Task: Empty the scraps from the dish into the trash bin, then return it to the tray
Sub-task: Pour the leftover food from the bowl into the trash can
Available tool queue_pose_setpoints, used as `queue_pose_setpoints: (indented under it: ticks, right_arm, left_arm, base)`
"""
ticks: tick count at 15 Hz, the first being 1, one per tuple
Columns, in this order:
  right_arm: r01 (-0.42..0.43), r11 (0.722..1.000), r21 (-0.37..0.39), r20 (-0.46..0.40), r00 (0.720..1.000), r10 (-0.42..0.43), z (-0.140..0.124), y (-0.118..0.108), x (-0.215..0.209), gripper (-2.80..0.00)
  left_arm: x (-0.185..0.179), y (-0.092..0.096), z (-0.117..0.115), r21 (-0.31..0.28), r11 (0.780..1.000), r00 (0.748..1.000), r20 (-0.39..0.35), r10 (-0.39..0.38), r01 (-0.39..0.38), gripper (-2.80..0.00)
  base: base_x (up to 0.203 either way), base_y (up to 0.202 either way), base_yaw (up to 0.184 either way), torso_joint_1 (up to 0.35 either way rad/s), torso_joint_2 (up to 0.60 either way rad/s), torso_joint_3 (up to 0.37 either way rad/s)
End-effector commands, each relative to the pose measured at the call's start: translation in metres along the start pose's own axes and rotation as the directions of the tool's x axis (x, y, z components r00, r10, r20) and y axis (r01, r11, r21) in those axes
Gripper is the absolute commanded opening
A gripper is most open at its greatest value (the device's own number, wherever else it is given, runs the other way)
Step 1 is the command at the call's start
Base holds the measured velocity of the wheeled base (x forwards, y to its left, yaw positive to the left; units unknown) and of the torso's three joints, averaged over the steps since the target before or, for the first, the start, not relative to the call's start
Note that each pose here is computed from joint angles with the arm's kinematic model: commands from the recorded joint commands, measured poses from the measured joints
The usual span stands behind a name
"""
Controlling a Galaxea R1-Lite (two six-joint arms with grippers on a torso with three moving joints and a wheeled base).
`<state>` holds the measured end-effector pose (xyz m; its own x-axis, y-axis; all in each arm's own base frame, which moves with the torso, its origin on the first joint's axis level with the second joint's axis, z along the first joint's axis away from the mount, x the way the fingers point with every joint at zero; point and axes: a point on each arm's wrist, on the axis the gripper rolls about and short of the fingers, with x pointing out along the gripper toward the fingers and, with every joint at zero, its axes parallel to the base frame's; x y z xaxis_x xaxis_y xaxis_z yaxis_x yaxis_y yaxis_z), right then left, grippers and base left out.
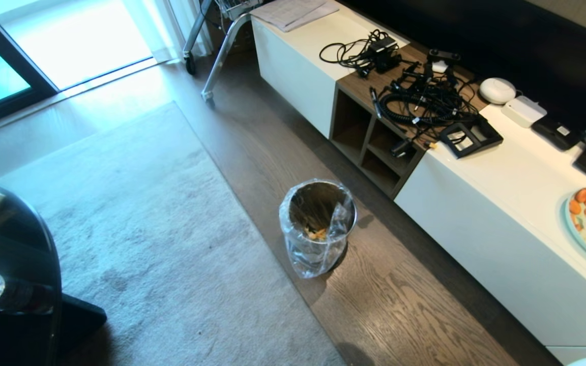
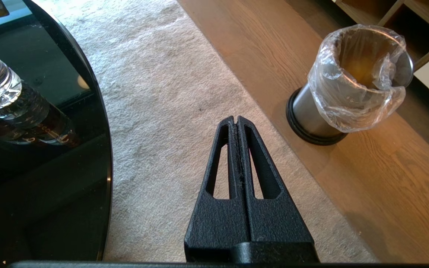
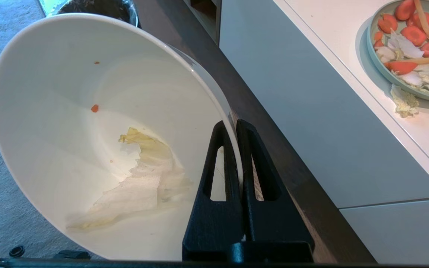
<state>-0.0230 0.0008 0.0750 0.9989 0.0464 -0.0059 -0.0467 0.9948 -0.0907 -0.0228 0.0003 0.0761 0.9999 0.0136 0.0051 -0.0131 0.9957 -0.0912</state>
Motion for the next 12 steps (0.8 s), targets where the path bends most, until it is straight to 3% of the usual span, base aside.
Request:
queue_pose_setpoints:
  ticks: [1, 4, 7, 12]
  right_arm:
    - [0.001, 1.000, -0.008, 0.018, 1.000, -0.001, 0.007, -0.001, -0.002, -2.80]
    - [-0.012, 0.999, -0.053, -0.012, 1.000, 0.011, 0.039, -0.003, -0.001, -2.80]
    - [-0.038, 0.995, -0.090, -0.109, 0.994, 0.028, 0.077, -0.008, 0.025, -2.80]
    - [-0.124, 0.981, -0.151, -0.205, 0.975, 0.091, 0.130, -0.011, 0.139, -2.80]
  left_arm:
    - [0.000, 0.000, 0.000, -0.001, 1.000, 1.000, 0.001, 0.000, 0.000, -2.80]
    - [0.000, 0.000, 0.000, -0.001, 1.000, 1.000, 0.001, 0.000, 0.000, -2.80]
    - [0.000, 0.000, 0.000, -0.001, 1.000, 1.000, 0.001, 0.000, 0.000, -2.80]
    - [0.000, 0.000, 0.000, -0.001, 1.000, 1.000, 0.001, 0.000, 0.000, -2.80]
  base:
    - [0.000, 0.000, 0.000, 0.000, 0.00, 0.000]
    - [0.000, 0.000, 0.000, 0.000, 0.00, 0.000]
    - [0.000, 0.000, 0.000, 0.000, 0.00, 0.000]
    - [0.000, 0.000, 0.000, 0.000, 0.00, 0.000]
